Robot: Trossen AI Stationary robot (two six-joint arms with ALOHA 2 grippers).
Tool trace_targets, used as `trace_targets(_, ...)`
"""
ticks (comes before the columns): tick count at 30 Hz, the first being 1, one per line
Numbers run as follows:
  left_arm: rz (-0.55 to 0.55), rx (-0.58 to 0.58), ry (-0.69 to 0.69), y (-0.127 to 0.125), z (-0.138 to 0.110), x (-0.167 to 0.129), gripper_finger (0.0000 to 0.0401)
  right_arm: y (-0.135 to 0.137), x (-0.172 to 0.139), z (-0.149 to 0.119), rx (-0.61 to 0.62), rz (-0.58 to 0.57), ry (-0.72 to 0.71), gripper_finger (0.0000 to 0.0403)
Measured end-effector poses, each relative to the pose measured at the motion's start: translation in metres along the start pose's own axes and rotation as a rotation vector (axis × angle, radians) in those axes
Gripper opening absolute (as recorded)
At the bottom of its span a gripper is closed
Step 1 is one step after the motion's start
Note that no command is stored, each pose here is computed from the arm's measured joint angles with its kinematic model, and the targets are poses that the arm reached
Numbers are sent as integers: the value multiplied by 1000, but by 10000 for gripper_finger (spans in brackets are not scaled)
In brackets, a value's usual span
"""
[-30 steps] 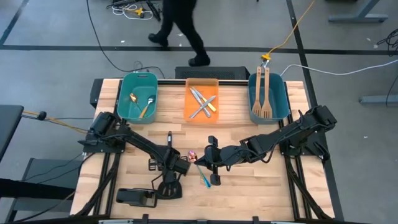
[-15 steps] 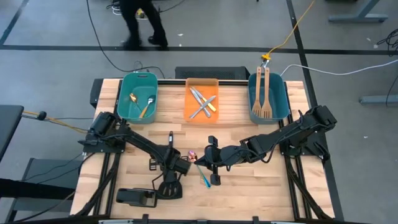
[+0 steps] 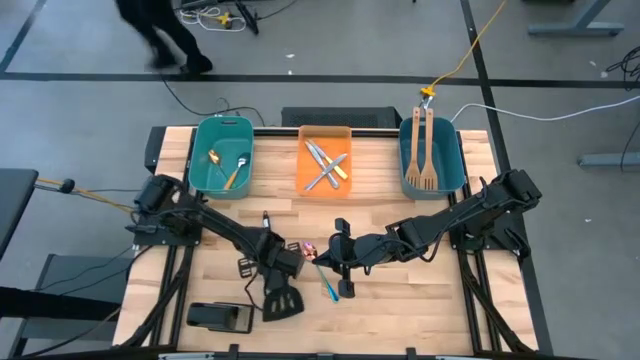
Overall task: Pick & Place Kitchen Items
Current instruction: Put the black spatula into the blue bin
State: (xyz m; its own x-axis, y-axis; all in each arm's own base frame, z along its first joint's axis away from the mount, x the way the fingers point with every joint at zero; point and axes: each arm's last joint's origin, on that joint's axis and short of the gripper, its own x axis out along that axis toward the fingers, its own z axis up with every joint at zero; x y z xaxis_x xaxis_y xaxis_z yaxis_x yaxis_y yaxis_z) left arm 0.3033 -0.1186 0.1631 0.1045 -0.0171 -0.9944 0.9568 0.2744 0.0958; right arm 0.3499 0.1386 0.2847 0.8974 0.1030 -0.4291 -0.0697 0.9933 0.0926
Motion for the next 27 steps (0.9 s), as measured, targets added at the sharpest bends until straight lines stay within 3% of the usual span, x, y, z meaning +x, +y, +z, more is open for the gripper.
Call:
trace_targets(10, 92, -221, -99, -5, -4, -41, 79, 0, 0, -1, -1, -1, 5, 20)
trace_targets(20, 199, -501, -342, -11, -9, -94, 79, 0, 0, 0, -1, -1, 4, 20)
trace_targets(27, 283, -582, -509, -20, -15, -131, 79, 0, 0, 0, -1, -1, 5, 20)
